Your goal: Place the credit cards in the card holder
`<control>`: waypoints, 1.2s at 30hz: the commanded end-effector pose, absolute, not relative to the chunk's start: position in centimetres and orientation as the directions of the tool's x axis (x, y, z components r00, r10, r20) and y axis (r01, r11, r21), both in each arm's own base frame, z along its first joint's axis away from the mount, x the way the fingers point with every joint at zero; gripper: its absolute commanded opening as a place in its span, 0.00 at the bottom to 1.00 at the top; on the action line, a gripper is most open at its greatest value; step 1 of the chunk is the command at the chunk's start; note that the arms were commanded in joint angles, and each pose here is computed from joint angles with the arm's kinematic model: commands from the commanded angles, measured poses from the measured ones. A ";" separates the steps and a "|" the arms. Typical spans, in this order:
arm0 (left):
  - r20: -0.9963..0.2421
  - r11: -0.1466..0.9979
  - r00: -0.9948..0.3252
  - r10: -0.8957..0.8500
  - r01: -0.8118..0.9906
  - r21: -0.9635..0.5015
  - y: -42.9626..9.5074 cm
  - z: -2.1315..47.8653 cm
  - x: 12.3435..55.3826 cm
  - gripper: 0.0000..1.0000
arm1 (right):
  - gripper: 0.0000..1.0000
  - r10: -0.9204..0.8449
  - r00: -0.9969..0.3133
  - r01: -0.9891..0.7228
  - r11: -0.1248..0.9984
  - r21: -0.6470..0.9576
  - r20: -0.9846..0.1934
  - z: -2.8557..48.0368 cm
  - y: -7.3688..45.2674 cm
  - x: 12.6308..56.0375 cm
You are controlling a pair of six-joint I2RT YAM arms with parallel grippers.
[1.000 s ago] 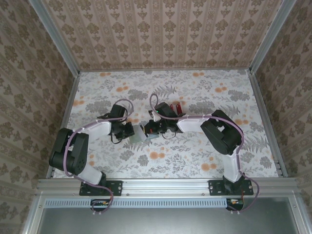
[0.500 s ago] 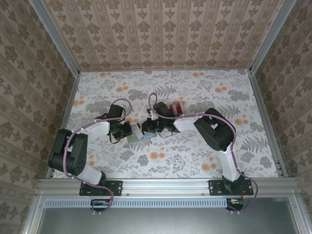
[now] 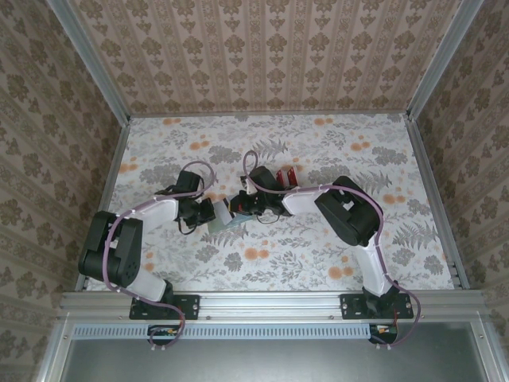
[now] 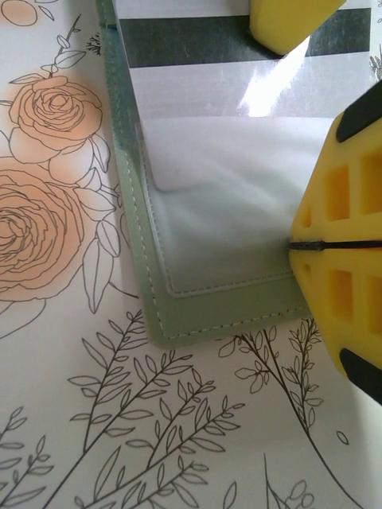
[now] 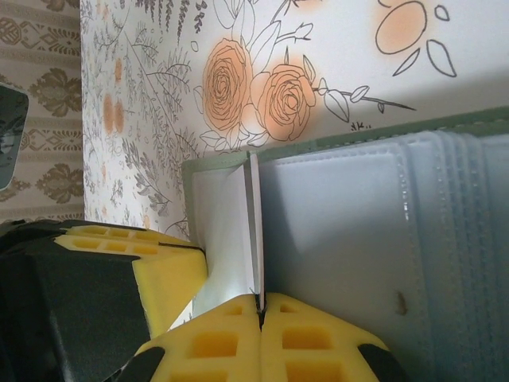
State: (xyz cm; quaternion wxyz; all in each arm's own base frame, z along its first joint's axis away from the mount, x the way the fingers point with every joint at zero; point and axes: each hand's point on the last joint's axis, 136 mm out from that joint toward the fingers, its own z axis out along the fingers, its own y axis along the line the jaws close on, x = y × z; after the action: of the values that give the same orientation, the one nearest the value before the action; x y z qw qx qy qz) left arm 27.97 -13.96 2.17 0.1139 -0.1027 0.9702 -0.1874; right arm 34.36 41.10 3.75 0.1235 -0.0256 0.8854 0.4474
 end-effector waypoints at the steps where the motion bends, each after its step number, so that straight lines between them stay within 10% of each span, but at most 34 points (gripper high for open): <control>1: -0.123 0.913 -0.971 -0.205 -0.144 -0.381 -14.1 1.3 26.1 0.08 | 0.03 0.100 -0.963 -0.123 0.659 0.742 -0.249 2.2 41.2 34.7; 22: -0.158 0.914 -0.966 -0.207 -0.133 -0.384 -14.0 3.1 26.8 0.08 | 0.41 -0.116 -0.903 -0.297 0.864 0.407 -0.413 5.5 37.8 34.4; 36: -0.214 0.926 -0.956 -0.202 -0.116 -0.358 -12.8 5.0 27.4 0.11 | 0.13 -0.211 -0.891 -0.376 0.839 0.392 -0.401 5.5 39.3 35.8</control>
State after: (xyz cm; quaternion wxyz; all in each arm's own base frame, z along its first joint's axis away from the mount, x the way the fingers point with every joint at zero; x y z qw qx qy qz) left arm 27.86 -13.55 5.41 0.1319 -0.0899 0.9683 -0.1919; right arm 35.86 39.31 6.81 0.1970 -0.1358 0.9378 0.2516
